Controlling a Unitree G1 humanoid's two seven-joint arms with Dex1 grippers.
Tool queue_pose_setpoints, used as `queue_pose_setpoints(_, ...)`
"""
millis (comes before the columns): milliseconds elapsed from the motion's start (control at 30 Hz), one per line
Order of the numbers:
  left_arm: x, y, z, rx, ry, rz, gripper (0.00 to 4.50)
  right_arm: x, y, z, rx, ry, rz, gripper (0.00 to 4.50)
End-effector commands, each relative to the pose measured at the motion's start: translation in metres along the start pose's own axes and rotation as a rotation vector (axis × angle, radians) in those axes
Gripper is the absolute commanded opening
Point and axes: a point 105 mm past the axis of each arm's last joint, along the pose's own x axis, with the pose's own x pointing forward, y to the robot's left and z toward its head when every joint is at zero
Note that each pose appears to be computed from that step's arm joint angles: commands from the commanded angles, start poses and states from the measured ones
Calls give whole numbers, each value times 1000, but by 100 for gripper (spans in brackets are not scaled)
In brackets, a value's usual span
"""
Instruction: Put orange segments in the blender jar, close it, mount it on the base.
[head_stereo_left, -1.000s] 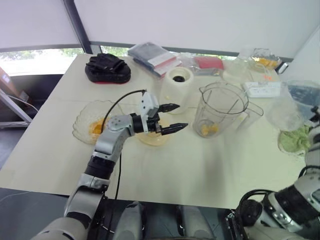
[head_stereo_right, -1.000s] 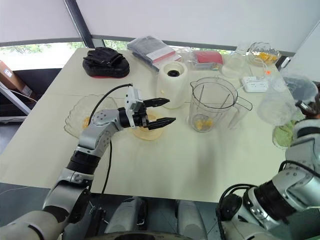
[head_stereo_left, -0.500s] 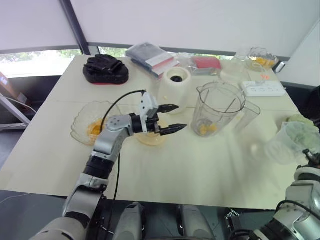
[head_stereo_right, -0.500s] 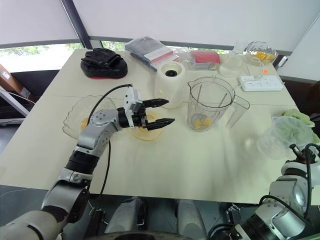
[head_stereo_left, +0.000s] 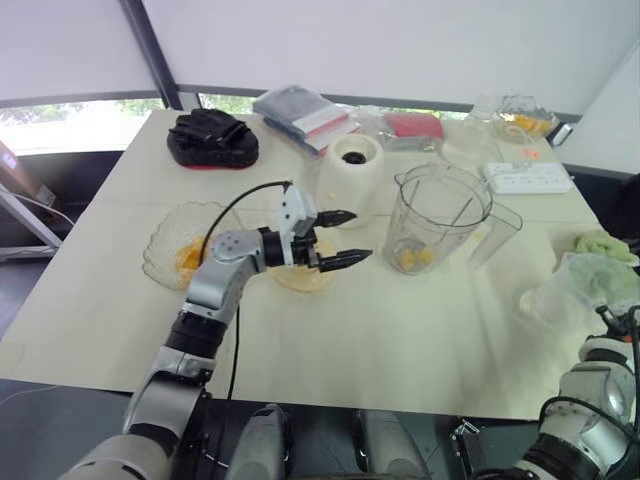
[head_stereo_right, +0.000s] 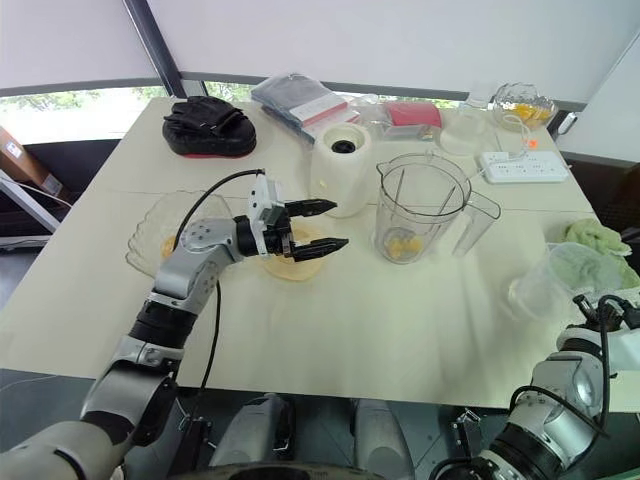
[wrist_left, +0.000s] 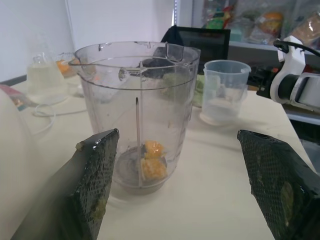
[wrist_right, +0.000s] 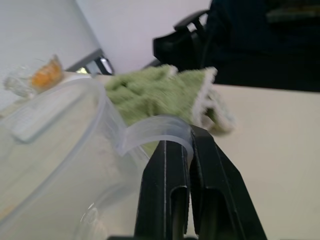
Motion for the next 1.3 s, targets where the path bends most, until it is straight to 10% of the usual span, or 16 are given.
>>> queue_pose_setpoints(33,2,-3,15,57,-24,-18,394,5,-2,17,23,-71,-9,3)
queue_pose_setpoints(267,0,-3,15,61,-20,-15,394,4,-2,12,17,-50,7,3)
queue_pose_setpoints(467,0,-3,15,64,-15,-18,394,-1,-2,10,-8,-46,22,251)
queue_pose_setpoints(1300,8,-4,11,48,-31,-20,394,-49,-1,11,-83,-17,64,251)
